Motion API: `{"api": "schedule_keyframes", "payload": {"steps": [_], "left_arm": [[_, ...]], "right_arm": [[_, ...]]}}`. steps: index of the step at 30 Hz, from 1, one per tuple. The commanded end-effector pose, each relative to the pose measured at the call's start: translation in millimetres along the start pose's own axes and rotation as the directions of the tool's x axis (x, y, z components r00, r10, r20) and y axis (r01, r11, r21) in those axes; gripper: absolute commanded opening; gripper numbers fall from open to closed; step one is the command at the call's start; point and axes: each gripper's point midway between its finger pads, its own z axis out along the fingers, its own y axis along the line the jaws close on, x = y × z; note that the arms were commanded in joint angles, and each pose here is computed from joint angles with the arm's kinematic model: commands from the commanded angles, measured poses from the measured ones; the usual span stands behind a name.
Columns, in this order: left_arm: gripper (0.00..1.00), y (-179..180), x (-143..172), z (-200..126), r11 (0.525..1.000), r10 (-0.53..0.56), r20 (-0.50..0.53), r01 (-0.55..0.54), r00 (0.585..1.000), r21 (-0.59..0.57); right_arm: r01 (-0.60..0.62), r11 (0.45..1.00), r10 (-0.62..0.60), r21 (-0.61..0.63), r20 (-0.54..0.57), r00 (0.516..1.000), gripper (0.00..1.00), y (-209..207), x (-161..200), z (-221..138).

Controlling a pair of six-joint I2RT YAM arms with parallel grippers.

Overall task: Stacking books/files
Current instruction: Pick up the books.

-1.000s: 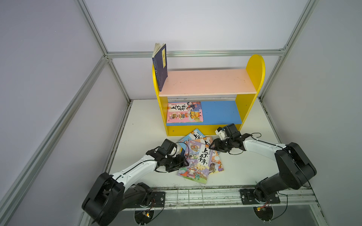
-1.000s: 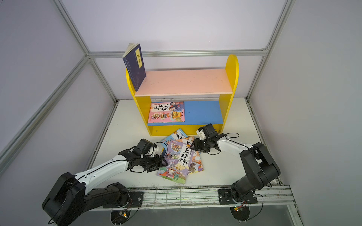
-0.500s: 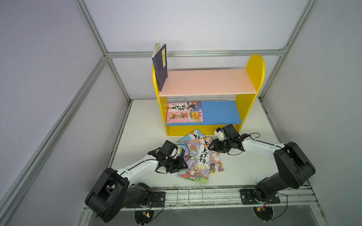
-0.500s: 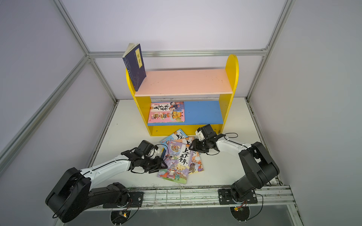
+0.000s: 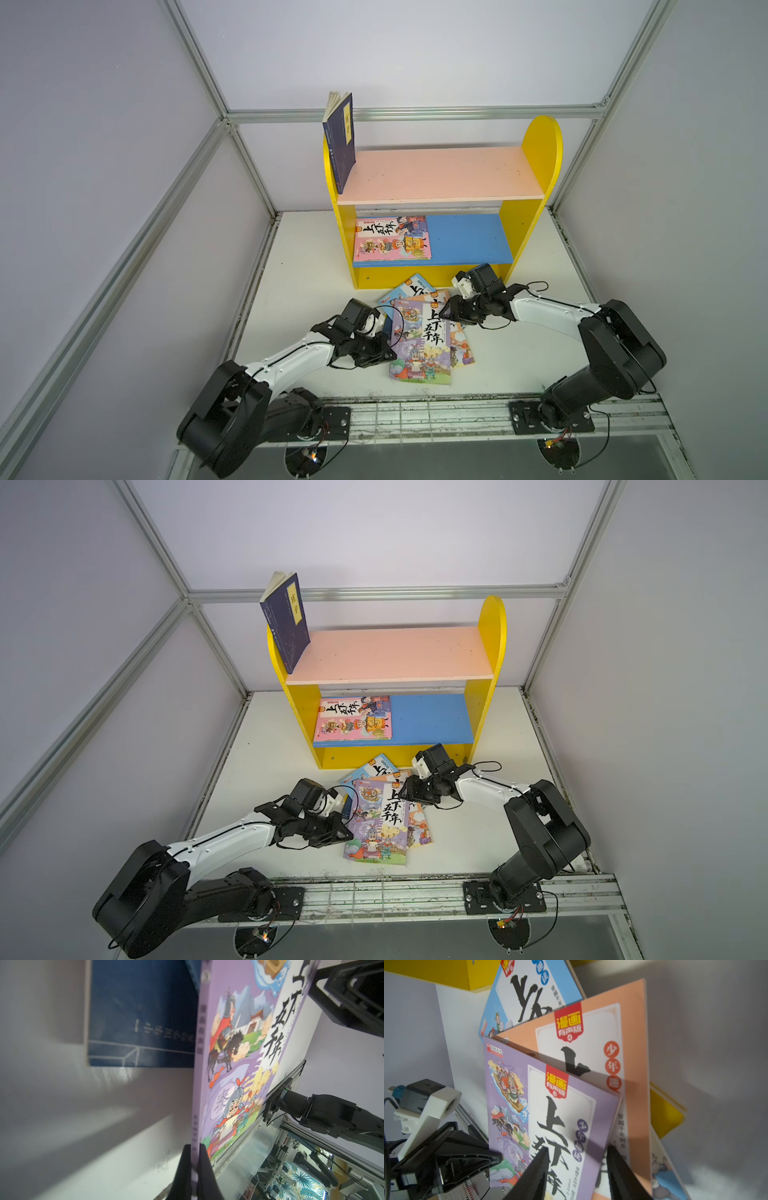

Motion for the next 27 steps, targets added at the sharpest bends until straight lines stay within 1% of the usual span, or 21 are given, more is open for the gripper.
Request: {"api": "schedule_keyframes", "payload": {"steps": [1, 5, 8, 9, 13, 14, 17, 20, 24, 27], "left_arm": [[0.00, -4.0, -2.7, -3.3, 1.000, 0.003, 0.022, -0.003, 1.000, 0.016], [0.00, -15.7, -5.8, -14.7, 0.998, 0.019, 0.067, -0.022, 0.998, 0.050], [0.00, -25.8, -6.3, -26.4, 0.997, 0.029, 0.094, -0.035, 0.995, 0.069], [0.00, -30.1, -7.4, -31.4, 0.996, 0.033, 0.107, -0.041, 0.994, 0.075], [0.00, -44.5, -13.2, -50.5, 0.994, 0.030, 0.169, -0.046, 0.985, 0.095], [0.00, -47.7, -14.6, -54.5, 0.994, 0.025, 0.185, -0.045, 0.982, 0.101], [0.00, -59.7, -21.8, -71.4, 0.991, 0.005, 0.256, -0.039, 0.967, 0.127], [0.00, -73.9, -29.5, -93.3, 0.986, -0.026, 0.344, -0.033, 0.939, 0.163], [0.00, -99.5, -39.7, -128.4, 0.971, -0.068, 0.456, -0.046, 0.887, 0.234], [0.00, -113.9, -45.3, -149.8, 0.960, -0.097, 0.517, -0.057, 0.851, 0.275]], "right_arm": [[-0.010, 1.000, 0.010, 0.004, 0.003, 1.000, 0.49, 0.4, -0.4, 0.7], [-0.010, 0.999, 0.010, 0.031, 0.017, 1.000, 0.52, -2.9, -1.7, -2.4], [-0.003, 0.996, -0.001, 0.085, 0.039, 0.999, 0.62, -8.8, -4.3, -10.0], [0.001, 0.994, -0.007, 0.109, 0.052, 0.999, 0.68, -10.9, -6.4, -15.0], [0.018, 0.983, -0.040, 0.184, 0.115, 0.993, 0.78, -15.0, -16.4, -37.7], [0.030, 0.982, -0.054, 0.186, 0.126, 0.991, 0.80, -13.2, -17.2, -43.3], [0.065, 0.987, -0.091, 0.147, 0.174, 0.981, 0.84, -2.9, -21.8, -64.3], [0.113, 0.991, -0.127, 0.077, 0.221, 0.967, 0.86, 14.9, -20.3, -83.2], [0.087, 0.996, -0.083, -0.002, 0.272, 0.959, 0.88, 33.9, -11.9, -106.8], [0.116, 0.992, -0.096, -0.045, 0.311, 0.946, 0.91, 54.6, -3.3, -121.5]]}}
